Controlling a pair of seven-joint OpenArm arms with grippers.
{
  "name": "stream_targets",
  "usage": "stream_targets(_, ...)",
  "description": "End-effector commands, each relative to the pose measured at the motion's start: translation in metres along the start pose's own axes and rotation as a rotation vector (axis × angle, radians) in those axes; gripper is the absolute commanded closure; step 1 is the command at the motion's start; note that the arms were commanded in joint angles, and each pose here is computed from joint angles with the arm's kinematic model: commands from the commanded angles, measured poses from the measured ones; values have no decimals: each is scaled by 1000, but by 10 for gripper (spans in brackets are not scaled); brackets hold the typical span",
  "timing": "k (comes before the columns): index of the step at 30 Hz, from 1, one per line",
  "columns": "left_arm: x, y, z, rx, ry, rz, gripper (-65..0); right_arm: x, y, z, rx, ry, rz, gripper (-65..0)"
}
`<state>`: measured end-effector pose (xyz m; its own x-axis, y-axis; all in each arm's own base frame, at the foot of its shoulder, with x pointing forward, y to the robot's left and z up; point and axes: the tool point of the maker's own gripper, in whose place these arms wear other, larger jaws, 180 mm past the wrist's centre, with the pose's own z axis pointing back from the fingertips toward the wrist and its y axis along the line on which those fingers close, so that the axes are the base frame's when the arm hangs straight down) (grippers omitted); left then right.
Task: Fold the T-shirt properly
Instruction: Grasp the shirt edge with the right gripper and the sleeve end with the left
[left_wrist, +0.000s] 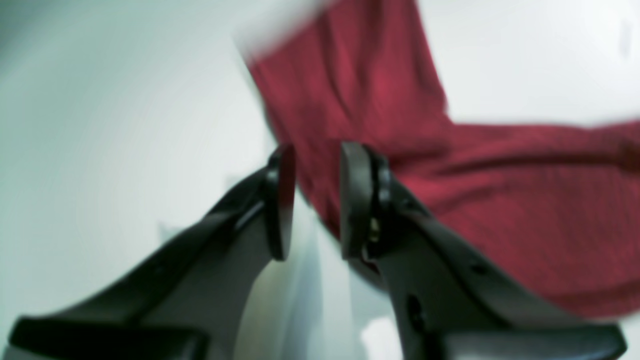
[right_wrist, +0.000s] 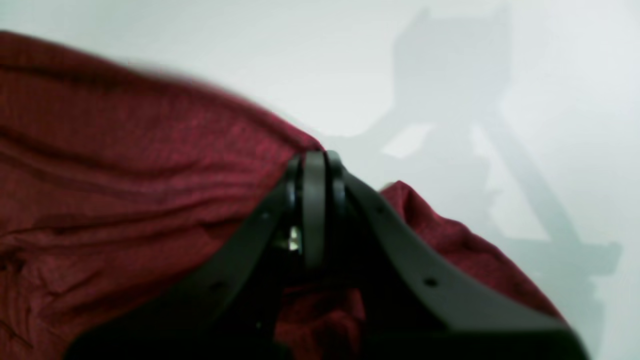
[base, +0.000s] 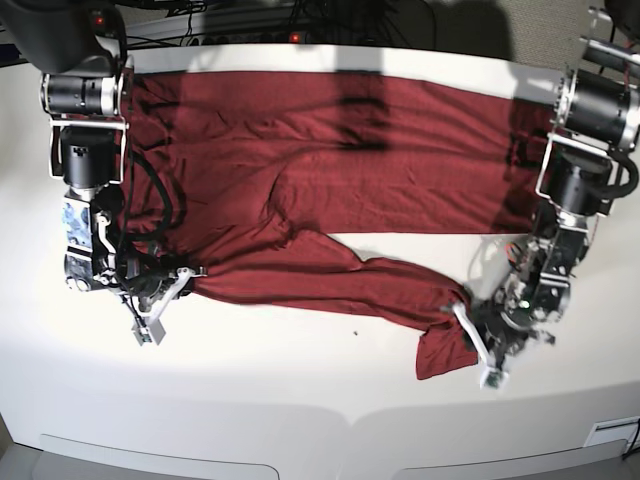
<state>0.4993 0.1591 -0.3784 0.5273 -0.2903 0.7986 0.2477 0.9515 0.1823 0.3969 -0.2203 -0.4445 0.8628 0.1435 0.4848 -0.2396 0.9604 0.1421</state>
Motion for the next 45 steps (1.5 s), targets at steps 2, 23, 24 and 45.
stream_targets(2, 36, 8, 2, 14, -119, 2, -155, -14, -18, 5, -70, 82, 8, 0)
stream_targets(23, 25, -18, -12, 41, -260, -164, -154, -76, -4, -6, -20, 166, -36, 0)
stream_targets(24, 8, -15, -15, 43, -216, -159, -154, -78, -2, -5, -18, 162, -34, 0)
stream_targets(45, -168, 1, 22, 73, 683, 4, -154, -60, 14, 12, -23, 32, 58, 0)
